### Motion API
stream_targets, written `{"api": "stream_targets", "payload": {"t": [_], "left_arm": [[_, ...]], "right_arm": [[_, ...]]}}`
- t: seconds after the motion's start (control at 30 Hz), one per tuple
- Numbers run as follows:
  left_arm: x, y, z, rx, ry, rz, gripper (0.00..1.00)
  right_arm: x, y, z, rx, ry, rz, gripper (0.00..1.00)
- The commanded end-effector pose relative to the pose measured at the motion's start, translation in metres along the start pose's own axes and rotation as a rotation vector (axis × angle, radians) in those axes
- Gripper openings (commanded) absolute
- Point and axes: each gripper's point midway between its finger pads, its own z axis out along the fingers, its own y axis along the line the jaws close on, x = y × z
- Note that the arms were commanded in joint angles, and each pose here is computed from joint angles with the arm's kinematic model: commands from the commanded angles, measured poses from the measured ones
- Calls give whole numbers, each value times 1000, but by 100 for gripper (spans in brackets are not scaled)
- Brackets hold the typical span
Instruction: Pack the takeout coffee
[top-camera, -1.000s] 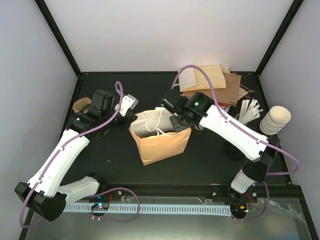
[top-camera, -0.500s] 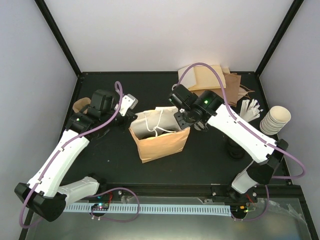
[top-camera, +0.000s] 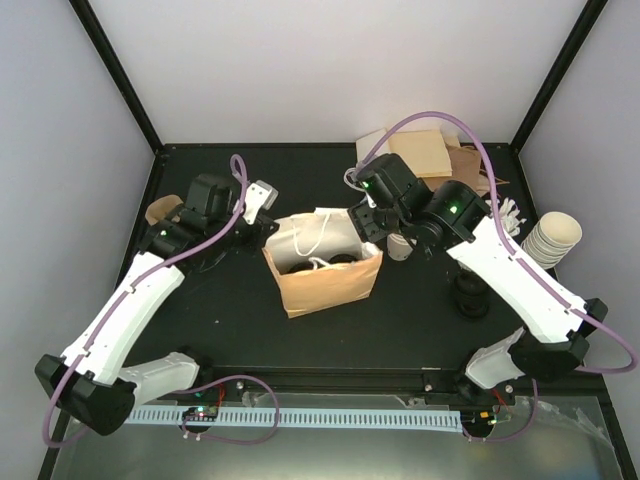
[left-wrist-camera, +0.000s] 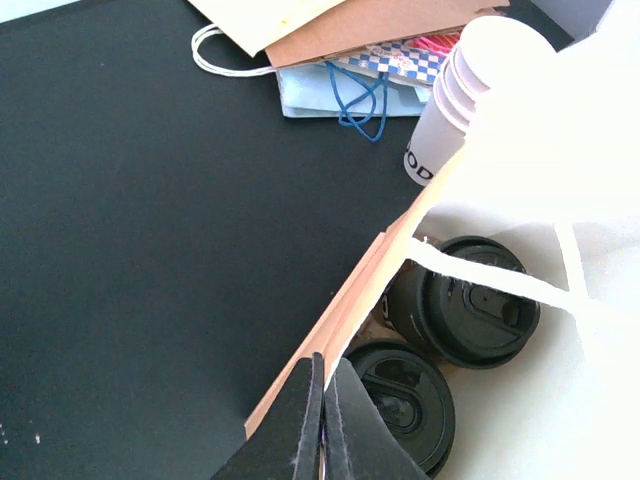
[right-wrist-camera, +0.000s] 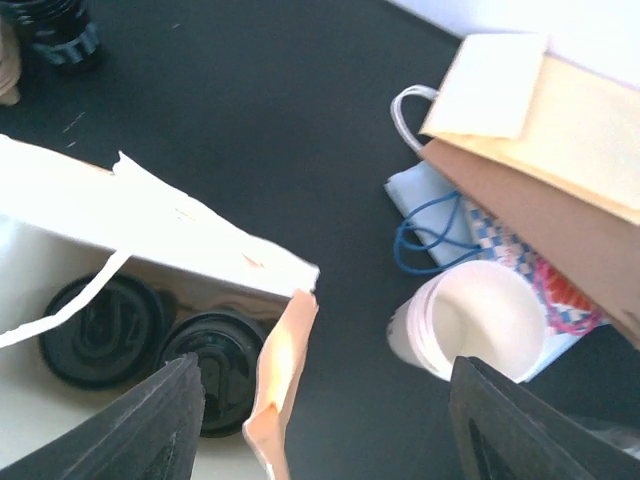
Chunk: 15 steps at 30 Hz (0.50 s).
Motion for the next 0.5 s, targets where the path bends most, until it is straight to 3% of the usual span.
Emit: {"api": "stream_targets", "payload": {"t": [0.0,0.07,0.23,0.37,0.47], "left_arm": [[-26,1,1,-8,-72,-39,1],[-30,5,3,-24,-75,-53,2],[-43,9,3,-45,-106,-68,2],[-50,9,5,-39,-123,-63,2],[-51,9,9,-33,-118,-59,2]], "right_arm": [[-20,-30,-14,153,-118,4,70],[-16,-47,-16,246,-128,-12,71],[0,-92,-24,526,-146,-33,85],[16,-98,-26,541,-197,-45,98],[30,-98,-26,498,-250,-37,100]]}}
